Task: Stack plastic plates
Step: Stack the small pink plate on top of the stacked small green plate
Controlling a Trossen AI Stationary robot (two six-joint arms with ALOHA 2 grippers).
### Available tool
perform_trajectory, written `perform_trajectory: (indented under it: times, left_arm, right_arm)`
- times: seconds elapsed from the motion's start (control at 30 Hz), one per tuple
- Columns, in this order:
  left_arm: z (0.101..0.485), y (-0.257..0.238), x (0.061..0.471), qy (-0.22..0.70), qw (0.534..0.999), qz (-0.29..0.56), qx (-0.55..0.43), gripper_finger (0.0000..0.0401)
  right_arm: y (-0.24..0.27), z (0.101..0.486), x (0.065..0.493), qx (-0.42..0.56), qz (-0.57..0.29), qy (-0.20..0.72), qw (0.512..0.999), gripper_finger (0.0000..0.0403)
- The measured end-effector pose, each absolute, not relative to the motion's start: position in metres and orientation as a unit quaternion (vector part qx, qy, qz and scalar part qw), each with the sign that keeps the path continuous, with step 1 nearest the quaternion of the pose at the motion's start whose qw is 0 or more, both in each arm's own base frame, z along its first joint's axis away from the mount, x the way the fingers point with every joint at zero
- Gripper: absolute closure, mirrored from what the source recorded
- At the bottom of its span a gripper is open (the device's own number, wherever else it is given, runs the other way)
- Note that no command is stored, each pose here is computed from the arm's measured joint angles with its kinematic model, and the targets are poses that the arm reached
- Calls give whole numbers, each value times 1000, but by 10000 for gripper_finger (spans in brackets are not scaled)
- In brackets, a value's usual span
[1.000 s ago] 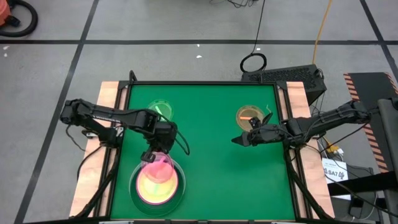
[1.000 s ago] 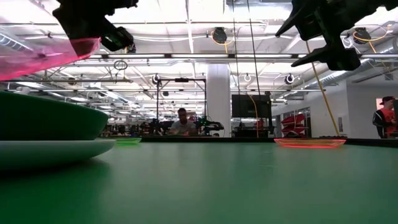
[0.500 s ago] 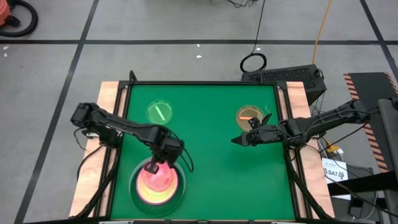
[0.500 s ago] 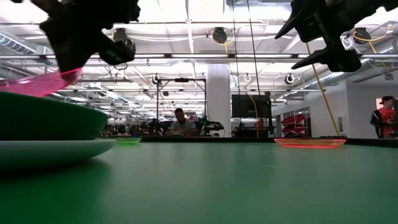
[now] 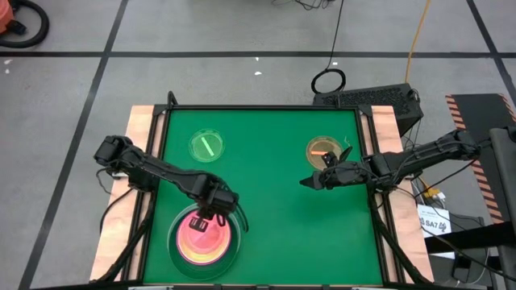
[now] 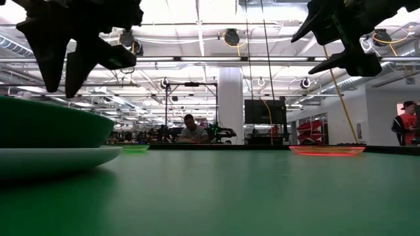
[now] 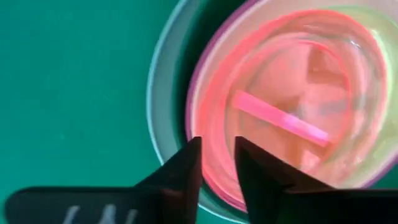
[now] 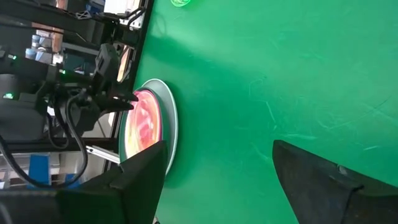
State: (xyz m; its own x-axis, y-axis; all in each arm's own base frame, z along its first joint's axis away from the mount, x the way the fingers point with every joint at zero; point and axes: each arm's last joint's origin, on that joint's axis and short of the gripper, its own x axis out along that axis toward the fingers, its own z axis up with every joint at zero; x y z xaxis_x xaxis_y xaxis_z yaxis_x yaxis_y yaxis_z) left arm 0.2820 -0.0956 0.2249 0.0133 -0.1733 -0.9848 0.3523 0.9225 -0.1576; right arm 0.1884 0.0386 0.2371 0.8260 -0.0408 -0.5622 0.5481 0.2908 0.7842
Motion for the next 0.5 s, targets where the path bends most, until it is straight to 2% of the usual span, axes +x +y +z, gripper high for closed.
perform_trajectory:
  times: [0.17, 0.5]
  left_arm:
    - [225, -95, 285, 673, 722, -155, 48, 259]
    - [226, -88, 288, 678, 730, -86, -22, 254]
  right_arm:
    - [38, 237, 188, 569, -195, 222, 767, 122]
    - [30, 240, 188, 583, -205, 203, 760, 122]
